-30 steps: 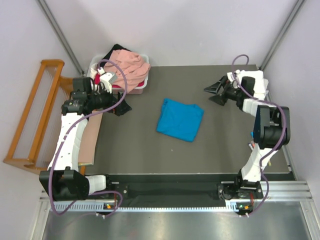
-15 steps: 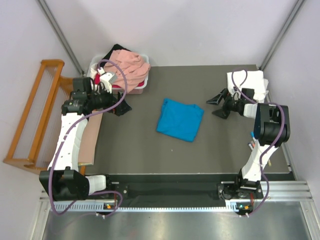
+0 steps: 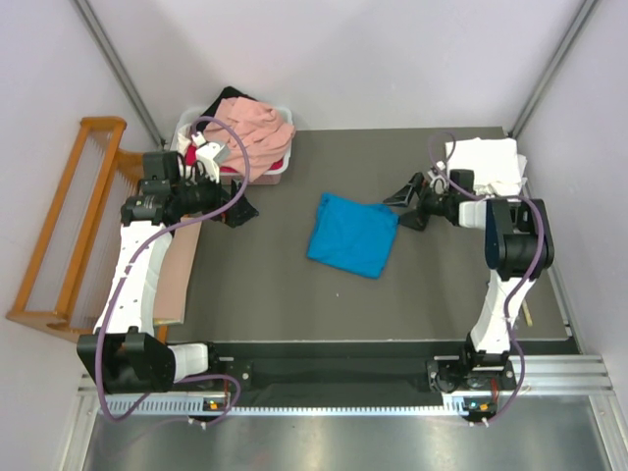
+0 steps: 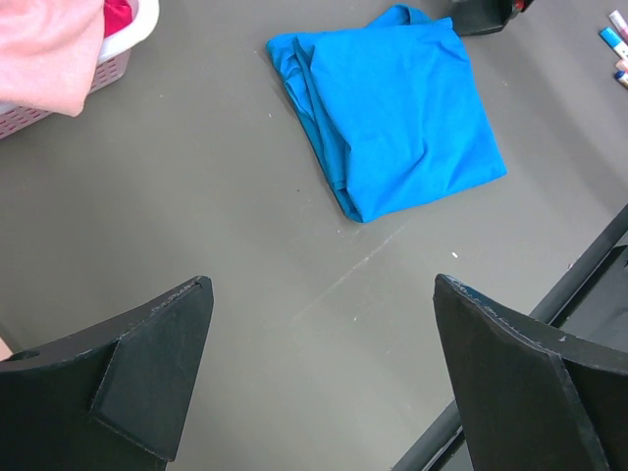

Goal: Fold and stack the t-shirts
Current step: Neatly place the folded tshirt to the corner

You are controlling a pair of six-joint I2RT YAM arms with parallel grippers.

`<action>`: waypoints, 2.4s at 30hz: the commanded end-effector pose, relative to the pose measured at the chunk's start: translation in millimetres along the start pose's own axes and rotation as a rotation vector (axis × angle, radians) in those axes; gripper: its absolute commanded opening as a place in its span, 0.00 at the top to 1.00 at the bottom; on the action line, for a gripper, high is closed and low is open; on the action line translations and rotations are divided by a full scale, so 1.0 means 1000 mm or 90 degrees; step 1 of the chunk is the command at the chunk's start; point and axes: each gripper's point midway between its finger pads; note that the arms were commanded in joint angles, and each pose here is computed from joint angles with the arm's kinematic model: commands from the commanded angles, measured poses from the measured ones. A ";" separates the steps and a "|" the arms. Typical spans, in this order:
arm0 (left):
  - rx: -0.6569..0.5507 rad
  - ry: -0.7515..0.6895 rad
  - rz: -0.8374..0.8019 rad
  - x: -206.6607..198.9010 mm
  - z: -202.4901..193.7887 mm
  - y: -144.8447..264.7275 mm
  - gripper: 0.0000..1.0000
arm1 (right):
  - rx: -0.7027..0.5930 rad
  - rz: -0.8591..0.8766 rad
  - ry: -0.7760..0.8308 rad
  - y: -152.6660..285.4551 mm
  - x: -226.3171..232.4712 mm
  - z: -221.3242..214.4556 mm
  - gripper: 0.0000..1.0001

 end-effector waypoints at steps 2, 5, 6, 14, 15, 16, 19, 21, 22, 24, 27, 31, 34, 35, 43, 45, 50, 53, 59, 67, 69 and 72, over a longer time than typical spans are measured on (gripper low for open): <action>-0.027 -0.028 -0.002 -0.005 0.018 0.006 0.01 | 0.032 -0.037 0.003 -0.029 -0.016 -0.021 0.00; -0.027 -0.029 -0.004 -0.005 0.018 0.006 0.02 | 0.045 -0.034 0.009 -0.036 -0.012 -0.028 0.00; -0.030 -0.031 -0.001 -0.005 0.020 0.008 0.01 | 0.048 -0.033 0.005 -0.037 -0.012 -0.031 0.00; -0.033 -0.036 -0.002 -0.006 0.022 0.009 0.01 | 0.086 -0.023 0.016 -0.043 -0.005 -0.075 0.00; -0.031 -0.034 -0.001 -0.006 0.021 0.008 0.01 | 0.091 -0.026 0.009 -0.041 -0.009 -0.083 0.00; -0.032 -0.034 -0.003 -0.006 0.021 0.008 0.01 | 0.095 -0.025 0.010 -0.041 -0.008 -0.087 0.00; -0.031 -0.032 -0.003 -0.006 0.020 0.007 0.01 | 0.103 -0.027 0.010 -0.045 -0.010 -0.095 0.00; -0.034 -0.033 -0.004 -0.006 0.022 0.008 0.02 | 0.116 -0.029 0.001 -0.052 -0.012 -0.101 0.00; -0.035 -0.034 -0.004 -0.007 0.023 0.009 0.02 | 0.116 -0.028 0.002 -0.055 -0.012 -0.101 0.00; -0.039 -0.040 0.003 -0.006 0.026 0.011 0.01 | 0.119 -0.039 0.001 -0.060 -0.014 -0.105 0.00; -0.038 -0.044 0.008 -0.007 0.027 0.014 0.01 | 0.129 -0.060 -0.001 -0.067 -0.021 -0.112 0.00; -0.038 -0.045 0.009 -0.008 0.027 0.015 0.01 | 0.133 -0.073 0.004 -0.070 -0.027 -0.115 0.22; -0.038 -0.045 0.009 -0.008 0.027 0.016 0.01 | 0.148 -0.073 -0.015 -0.072 -0.031 -0.119 0.53; -0.040 -0.048 0.008 -0.009 0.028 0.016 0.01 | 0.151 -0.077 -0.016 -0.073 -0.033 -0.119 0.51; -0.043 -0.048 0.011 -0.009 0.030 0.017 0.01 | 0.163 -0.102 -0.025 -0.073 -0.042 -0.126 0.73; -0.042 -0.048 0.010 -0.009 0.030 0.017 0.01 | 0.166 -0.099 -0.023 -0.075 -0.041 -0.127 1.00; -0.043 -0.049 0.011 -0.009 0.030 0.017 0.01 | 0.165 -0.078 0.002 -0.077 -0.026 -0.119 1.00; -0.040 -0.047 0.012 -0.008 0.029 0.016 0.01 | 0.146 -0.061 0.044 -0.079 0.001 -0.097 1.00; -0.044 -0.044 0.009 -0.008 0.030 0.016 0.01 | 0.045 -0.006 0.104 -0.078 0.064 0.015 1.00; -0.033 -0.055 0.047 -0.004 0.025 0.023 0.01 | -0.141 0.056 0.102 -0.015 0.083 0.181 1.00; -0.031 -0.052 0.049 -0.003 0.021 0.022 0.01 | -0.181 0.074 0.106 0.007 0.098 0.205 1.00; -0.025 -0.043 0.040 -0.003 0.017 0.019 0.01 | -0.266 0.077 0.115 0.053 0.103 0.239 1.00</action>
Point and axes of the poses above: each gripper's point midway between its finger pads, its own y axis back along the fingers, its own x axis along the line the jaws close on, z = x × y
